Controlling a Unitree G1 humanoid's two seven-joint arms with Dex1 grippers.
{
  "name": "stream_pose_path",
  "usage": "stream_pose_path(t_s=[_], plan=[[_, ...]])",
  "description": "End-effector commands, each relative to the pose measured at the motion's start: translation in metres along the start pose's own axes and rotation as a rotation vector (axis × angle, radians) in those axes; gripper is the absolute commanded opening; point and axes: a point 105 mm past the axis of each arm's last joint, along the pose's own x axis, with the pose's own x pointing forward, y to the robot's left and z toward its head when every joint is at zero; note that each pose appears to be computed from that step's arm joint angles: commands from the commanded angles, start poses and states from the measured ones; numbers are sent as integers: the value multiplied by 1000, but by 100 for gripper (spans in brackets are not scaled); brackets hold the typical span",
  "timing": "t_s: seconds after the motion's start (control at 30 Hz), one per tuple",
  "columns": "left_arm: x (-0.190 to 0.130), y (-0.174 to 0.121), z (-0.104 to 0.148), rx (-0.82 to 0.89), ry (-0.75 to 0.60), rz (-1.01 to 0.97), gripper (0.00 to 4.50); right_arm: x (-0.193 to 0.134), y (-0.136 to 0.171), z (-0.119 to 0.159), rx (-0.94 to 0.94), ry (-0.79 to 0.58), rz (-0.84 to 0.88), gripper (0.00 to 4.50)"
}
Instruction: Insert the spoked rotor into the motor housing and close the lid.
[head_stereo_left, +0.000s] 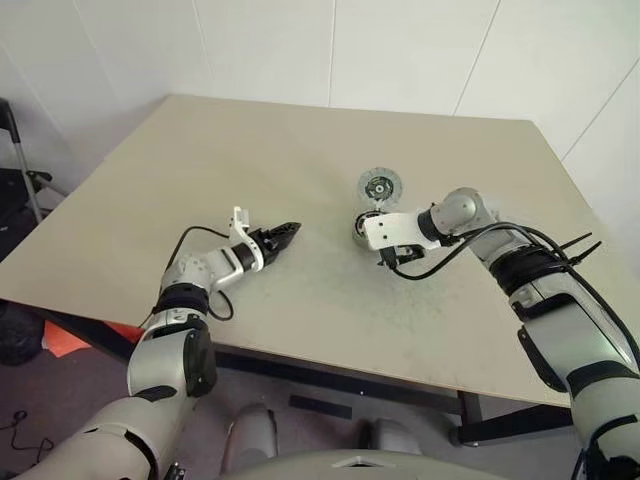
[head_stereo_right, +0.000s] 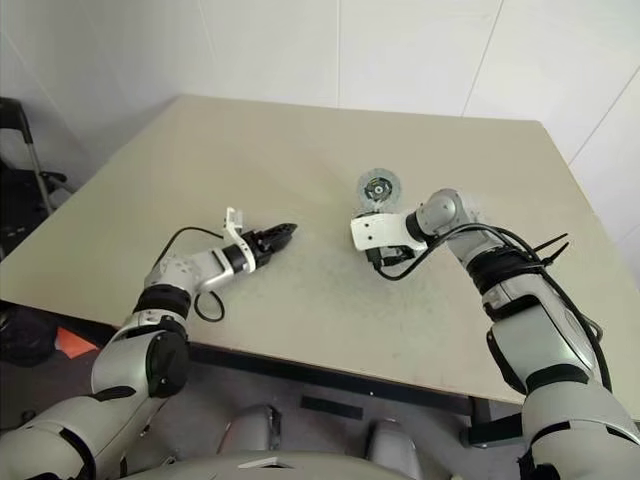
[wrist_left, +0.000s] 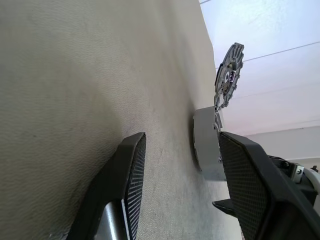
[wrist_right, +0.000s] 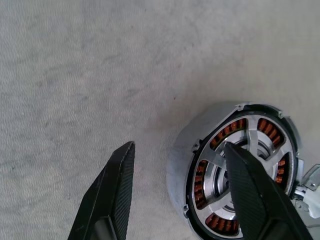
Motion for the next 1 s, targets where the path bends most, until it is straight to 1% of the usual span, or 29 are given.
stream_pose_path(t_s=[0.03,0.27,0.4,0.6,0.73,0.93,1.0], plan=[[-9,4,9,14,-39,16,245,-11,-13,-5,-42,38,-29,313],[-13,7,10,12,-50,28,245,-21,-21,-9,-64,50,-51,313],[-11,6,12,15,-52,30,245,-24,-19,-9,-77,47,-48,313],[-8,4,13,21,-50,29,245,-14,-4,-13,-59,42,-12,313],[-9,5,13,23,-51,32,245,-2,7,-10,-66,25,22,313],[-9,5,14,22,-55,36,245,2,6,-9,-65,34,22,313],[-10,6,15,23,-57,37,245,4,3,-11,-45,43,17,274]])
